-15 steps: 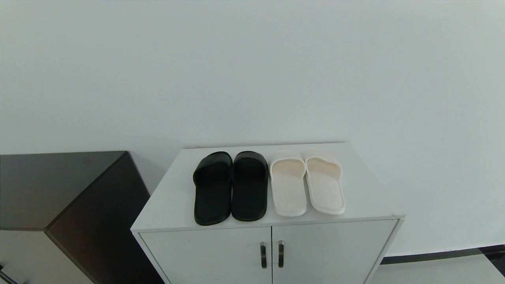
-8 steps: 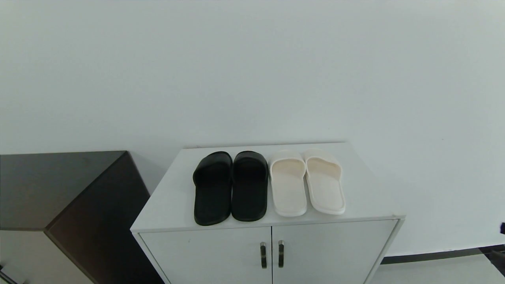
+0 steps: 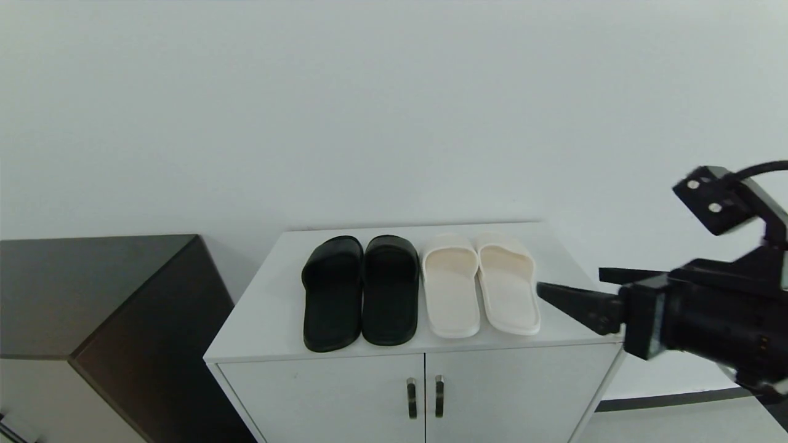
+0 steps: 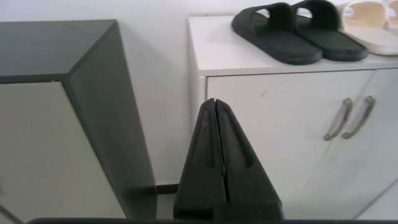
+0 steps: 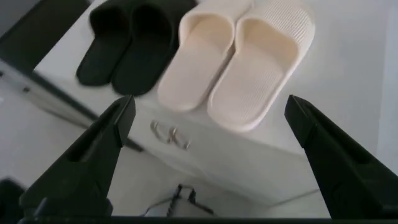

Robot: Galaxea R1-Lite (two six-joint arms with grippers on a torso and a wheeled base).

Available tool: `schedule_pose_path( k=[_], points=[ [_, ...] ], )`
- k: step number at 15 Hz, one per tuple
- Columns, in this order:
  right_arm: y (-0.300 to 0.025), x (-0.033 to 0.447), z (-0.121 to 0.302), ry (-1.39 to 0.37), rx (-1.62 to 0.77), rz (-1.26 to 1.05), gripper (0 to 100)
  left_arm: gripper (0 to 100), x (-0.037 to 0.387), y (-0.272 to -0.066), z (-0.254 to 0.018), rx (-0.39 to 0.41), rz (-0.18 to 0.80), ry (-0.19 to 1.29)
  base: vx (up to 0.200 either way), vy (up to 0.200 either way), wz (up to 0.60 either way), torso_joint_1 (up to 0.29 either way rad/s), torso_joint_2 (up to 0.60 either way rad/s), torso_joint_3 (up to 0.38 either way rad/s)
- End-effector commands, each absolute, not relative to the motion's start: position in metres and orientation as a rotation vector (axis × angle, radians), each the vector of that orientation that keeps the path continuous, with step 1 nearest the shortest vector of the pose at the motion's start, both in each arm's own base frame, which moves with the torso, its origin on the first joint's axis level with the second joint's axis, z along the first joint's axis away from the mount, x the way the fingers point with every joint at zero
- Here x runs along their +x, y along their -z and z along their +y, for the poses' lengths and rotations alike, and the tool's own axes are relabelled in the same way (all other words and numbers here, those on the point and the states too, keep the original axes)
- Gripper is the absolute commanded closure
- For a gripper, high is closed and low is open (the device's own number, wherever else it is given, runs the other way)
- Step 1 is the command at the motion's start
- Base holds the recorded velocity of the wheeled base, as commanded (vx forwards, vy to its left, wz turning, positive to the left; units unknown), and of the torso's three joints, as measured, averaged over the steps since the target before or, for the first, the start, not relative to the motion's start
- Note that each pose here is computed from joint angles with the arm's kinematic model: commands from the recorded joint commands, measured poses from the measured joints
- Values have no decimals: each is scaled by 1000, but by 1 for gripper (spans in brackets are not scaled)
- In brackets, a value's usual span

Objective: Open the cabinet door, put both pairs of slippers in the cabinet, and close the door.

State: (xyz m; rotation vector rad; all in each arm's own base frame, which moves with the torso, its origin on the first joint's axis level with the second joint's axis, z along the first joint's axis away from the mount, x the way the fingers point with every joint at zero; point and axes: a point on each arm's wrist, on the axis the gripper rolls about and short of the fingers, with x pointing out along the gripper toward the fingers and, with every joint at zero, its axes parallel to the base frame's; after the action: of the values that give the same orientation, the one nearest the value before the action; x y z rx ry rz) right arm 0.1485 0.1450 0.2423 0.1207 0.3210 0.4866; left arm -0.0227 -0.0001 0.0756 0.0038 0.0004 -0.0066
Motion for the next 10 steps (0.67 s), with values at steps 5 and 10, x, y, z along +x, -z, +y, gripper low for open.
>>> schedule_pose_path(
  k=[5,10],
  points=[
    [-201,220,234,-273,77,310,0,100,-23,-76,0,5,2,9,0,0,0,0,0,0],
    [-187,255,269,-134,62,268,0,100,-23,-76,0,6,2,9,0,0,0,0,0,0]
  ],
)
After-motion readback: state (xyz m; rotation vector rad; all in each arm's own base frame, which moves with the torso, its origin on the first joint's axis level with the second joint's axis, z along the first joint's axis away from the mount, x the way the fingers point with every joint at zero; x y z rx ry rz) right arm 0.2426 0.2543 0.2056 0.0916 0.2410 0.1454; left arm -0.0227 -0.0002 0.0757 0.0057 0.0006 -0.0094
